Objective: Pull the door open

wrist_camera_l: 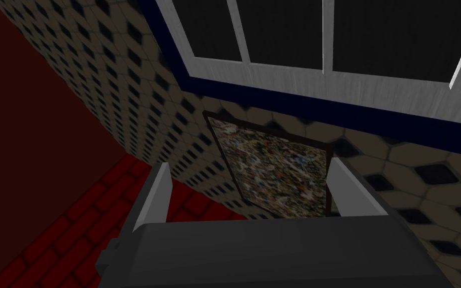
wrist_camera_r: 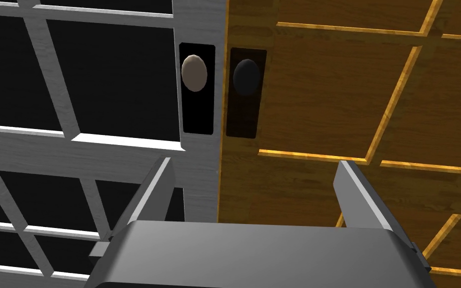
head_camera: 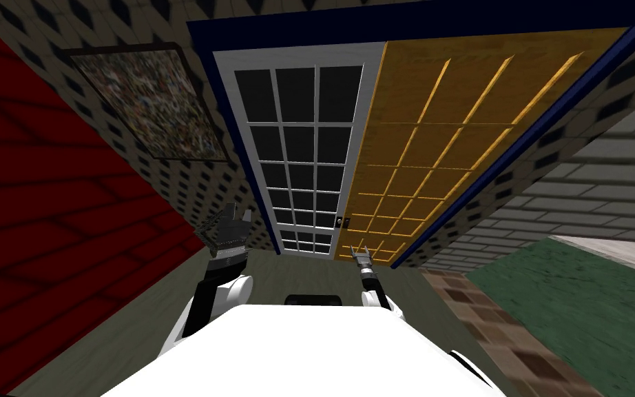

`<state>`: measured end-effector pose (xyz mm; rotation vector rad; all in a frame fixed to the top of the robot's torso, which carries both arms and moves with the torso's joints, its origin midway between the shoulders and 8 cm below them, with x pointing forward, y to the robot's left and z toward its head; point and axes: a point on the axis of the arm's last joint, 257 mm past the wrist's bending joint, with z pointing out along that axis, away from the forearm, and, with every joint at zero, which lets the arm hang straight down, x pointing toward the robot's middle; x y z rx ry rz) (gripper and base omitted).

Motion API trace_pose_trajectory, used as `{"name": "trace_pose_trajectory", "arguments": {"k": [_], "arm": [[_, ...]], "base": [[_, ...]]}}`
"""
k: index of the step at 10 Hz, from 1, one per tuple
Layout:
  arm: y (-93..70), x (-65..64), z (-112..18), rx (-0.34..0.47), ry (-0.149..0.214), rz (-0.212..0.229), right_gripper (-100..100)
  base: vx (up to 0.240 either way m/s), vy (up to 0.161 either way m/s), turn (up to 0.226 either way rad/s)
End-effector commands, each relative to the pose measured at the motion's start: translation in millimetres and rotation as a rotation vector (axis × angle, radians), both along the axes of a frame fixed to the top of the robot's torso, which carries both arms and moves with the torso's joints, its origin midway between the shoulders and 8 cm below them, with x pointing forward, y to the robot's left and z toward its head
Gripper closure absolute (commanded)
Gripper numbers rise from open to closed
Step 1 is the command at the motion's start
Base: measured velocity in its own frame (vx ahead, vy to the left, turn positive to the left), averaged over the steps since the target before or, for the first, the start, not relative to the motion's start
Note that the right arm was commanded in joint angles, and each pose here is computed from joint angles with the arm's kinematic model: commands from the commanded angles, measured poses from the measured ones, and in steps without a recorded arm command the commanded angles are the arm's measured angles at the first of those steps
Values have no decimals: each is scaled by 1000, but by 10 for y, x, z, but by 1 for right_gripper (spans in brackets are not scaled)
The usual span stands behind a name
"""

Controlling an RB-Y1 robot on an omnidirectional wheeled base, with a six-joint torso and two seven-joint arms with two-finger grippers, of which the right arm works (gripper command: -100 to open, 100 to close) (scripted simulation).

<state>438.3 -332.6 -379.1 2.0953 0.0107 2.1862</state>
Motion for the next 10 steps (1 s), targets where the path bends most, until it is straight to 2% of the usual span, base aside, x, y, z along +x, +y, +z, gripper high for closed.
{"name": "trace_pose_trajectory", "arguments": {"k": [1,4,8,10], "arm": [[-58,-3,-52,21,10,-5,-100],[-119,-14,-96,38,19,-11,-100],[-272,-29,-178,78,36,-26,-100],[-265,-32,-177,79,36,-26,-100]], "base": [[150,30,19],[74,15,10],[130,26,23],[138,-2,14]]}}
